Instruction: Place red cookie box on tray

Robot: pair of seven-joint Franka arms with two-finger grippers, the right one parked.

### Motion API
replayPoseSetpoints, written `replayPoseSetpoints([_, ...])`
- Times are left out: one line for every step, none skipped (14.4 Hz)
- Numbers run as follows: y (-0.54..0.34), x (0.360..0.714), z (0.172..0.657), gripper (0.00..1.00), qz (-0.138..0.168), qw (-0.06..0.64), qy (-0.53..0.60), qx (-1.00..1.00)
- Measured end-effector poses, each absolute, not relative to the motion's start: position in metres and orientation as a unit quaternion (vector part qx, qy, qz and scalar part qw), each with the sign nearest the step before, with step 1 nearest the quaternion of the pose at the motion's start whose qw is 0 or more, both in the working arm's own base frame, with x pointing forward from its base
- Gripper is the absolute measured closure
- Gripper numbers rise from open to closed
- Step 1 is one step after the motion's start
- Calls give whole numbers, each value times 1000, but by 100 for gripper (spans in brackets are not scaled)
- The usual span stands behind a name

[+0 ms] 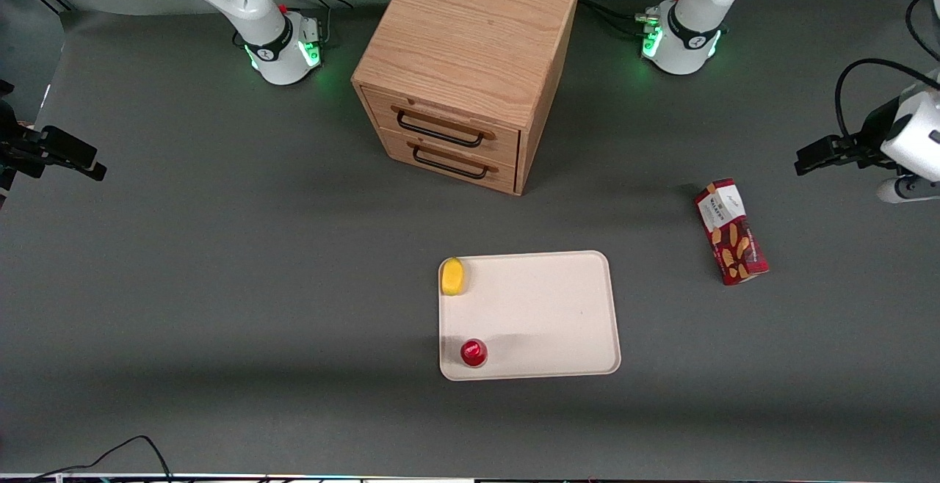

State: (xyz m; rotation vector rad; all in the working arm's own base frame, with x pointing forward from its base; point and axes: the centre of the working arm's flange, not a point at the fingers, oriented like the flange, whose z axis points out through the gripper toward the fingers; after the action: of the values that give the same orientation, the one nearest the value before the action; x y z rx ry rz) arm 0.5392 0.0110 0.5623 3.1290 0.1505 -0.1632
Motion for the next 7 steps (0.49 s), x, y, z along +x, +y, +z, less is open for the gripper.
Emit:
replayPoseSetpoints([10, 539, 564, 0, -55, 2, 46, 997])
replayPoseSetpoints([9, 539, 563, 0, -59, 2, 45, 997])
replayPoseSetpoints([9, 540, 563, 0, -62, 1, 45, 997])
replayPoseSetpoints([9, 542, 563, 0, -62, 1, 45, 997])
replayPoseSetpoints([9, 543, 563, 0, -62, 1, 45, 997])
replayPoseSetpoints([9, 543, 564, 0, -63, 0, 44, 997])
replayPoseSetpoints([9, 543, 563, 0, -66, 0, 44, 997])
